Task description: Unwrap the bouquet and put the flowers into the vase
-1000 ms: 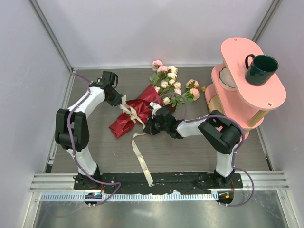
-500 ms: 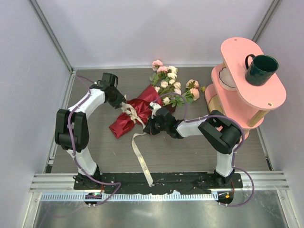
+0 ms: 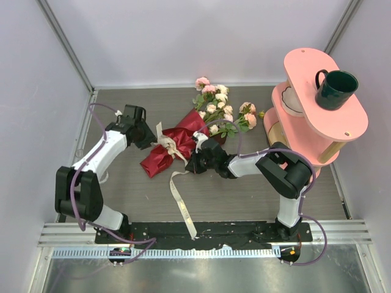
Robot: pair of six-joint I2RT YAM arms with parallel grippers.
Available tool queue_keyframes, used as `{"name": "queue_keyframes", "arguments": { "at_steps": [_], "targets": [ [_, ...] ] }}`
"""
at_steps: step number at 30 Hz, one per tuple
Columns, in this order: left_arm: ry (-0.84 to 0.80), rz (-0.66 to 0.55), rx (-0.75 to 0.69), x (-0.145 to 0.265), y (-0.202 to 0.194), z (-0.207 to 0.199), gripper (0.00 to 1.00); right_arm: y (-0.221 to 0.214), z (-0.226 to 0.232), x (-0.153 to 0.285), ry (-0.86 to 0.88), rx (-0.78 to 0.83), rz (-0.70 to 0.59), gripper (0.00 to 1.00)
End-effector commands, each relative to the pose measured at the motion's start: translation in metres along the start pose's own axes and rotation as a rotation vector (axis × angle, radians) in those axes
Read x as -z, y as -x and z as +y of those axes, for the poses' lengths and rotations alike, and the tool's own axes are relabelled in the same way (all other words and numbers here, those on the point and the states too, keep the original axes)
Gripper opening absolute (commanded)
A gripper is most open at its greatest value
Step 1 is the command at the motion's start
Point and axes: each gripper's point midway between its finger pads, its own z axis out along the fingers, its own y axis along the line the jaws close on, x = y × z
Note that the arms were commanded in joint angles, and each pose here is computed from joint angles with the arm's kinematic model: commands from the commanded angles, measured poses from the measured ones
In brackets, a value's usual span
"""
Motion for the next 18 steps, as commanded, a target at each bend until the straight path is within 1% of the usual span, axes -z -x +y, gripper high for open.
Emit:
{"name": "queue_keyframes", "arguments": {
  "at_steps": [1,3,4,5,6,7,8,10,13,14,15,16,18],
  "targets": [
    [-0.042,-0.064,-0.148,0.022,-0.001,-0.008,0.36,0.021,0.014,0.012,0.033,0.029,-0.064,0.01],
    [-0.061,-0.046,-0.177,0.029,-0.010,-0.010,0.40,0.031,0.019,0.015,0.040,0.039,-0.084,0.01],
    [-0.096,-0.021,-0.193,0.032,-0.017,-0.014,0.43,0.031,0.018,0.017,0.021,0.040,-0.070,0.01],
    [-0.117,-0.018,-0.202,0.036,-0.019,-0.017,0.49,0.037,0.023,0.021,0.026,0.049,-0.081,0.01],
    [-0.135,-0.009,-0.218,0.036,-0.023,-0.018,0.50,0.047,0.030,0.024,0.032,0.063,-0.101,0.01],
    [-0.156,0.009,-0.237,0.037,-0.027,-0.021,0.49,0.057,0.038,0.033,0.041,0.074,-0.128,0.01],
    [-0.149,0.024,-0.259,0.034,-0.029,-0.019,0.42,0.061,0.041,0.036,0.045,0.076,-0.136,0.01],
    [-0.155,0.051,-0.303,0.033,-0.033,-0.024,0.38,0.071,0.047,0.042,0.049,0.071,-0.145,0.01],
    [-0.104,0.128,-0.397,0.022,-0.044,-0.026,0.32,0.074,0.050,0.048,0.041,0.075,-0.135,0.01],
    [-0.079,0.123,-0.429,0.019,-0.043,-0.026,0.29,0.080,0.051,0.052,0.032,0.075,-0.153,0.01],
    [-0.060,0.142,-0.487,0.016,-0.050,-0.032,0.29,0.082,0.050,0.055,0.023,0.073,-0.160,0.01],
    [-0.040,0.132,-0.516,0.015,-0.050,-0.034,0.28,0.082,0.048,0.058,0.009,0.085,-0.155,0.01],
    [0.001,0.108,-0.561,0.012,-0.047,-0.037,0.31,0.087,0.050,0.064,0.000,0.095,-0.171,0.01]
  ]
}}
